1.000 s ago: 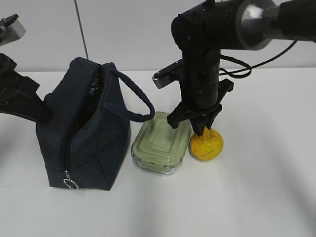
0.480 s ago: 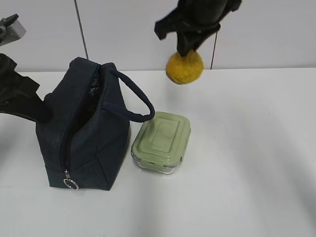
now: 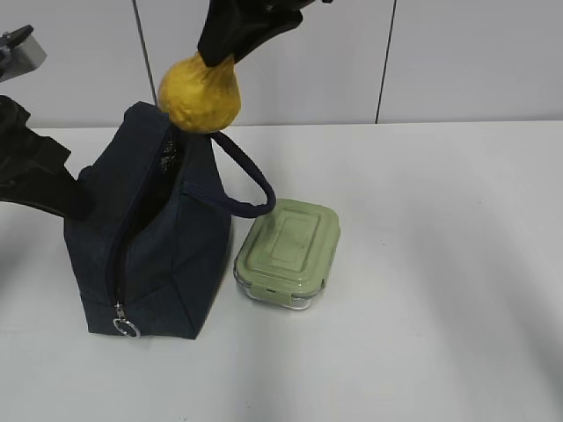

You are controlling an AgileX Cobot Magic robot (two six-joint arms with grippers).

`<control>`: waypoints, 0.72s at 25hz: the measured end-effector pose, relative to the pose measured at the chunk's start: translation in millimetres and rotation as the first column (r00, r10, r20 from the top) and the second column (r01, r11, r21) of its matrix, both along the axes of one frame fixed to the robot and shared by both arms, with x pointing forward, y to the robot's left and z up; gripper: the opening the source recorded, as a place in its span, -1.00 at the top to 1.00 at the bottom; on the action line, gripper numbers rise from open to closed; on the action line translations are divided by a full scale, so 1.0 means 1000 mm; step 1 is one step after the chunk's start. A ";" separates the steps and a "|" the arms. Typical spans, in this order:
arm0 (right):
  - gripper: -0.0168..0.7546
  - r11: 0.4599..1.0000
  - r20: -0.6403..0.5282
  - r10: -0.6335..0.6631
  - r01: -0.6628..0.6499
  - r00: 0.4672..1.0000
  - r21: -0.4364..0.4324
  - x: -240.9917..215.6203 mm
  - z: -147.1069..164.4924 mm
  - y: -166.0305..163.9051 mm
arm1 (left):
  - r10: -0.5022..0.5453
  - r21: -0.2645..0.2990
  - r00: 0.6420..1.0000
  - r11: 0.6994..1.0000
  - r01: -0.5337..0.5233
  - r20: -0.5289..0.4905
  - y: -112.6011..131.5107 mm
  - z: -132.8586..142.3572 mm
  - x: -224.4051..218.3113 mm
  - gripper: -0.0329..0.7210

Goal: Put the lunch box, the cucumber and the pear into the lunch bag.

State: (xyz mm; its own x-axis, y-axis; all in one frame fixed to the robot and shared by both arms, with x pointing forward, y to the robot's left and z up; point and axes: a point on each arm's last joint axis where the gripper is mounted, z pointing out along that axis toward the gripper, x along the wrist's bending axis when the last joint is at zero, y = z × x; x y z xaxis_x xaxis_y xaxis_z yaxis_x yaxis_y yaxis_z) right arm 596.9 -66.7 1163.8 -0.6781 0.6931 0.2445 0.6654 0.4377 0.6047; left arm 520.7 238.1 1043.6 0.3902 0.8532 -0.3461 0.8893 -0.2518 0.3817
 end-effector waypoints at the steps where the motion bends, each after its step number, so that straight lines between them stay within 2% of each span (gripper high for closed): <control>1: 0.66 1.000 0.005 0.014 -0.014 1.000 0.002 -0.001 -0.001 0.003 | -0.001 0.000 1.000 1.000 0.001 0.000 0.000 0.000 0.000 0.90; 6: 0.66 0.996 0.024 0.086 -0.086 0.996 0.005 -0.009 -0.009 0.031 | -0.001 0.000 1.000 1.000 0.001 0.001 0.000 0.000 0.000 0.90; 13: 0.66 0.992 -0.039 0.124 -0.125 0.992 -0.031 -0.002 -0.045 0.053 | 0.000 0.001 1.000 1.000 0.000 0.002 0.000 0.000 0.000 0.90; 18: 0.66 0.984 -0.083 0.125 -0.134 0.989 -0.117 0.007 -0.071 0.055 | -0.001 0.002 1.000 1.000 0.001 0.003 0.000 0.000 0.000 0.90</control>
State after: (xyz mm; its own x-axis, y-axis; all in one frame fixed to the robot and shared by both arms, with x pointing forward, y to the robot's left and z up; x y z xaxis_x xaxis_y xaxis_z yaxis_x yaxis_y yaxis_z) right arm 603.8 -12.1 1092.7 -0.7472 0.6280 0.2174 0.6395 0.5905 0.4923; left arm 520.9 238.2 1043.6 0.3919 0.8535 -0.3433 0.8879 -0.2531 0.3842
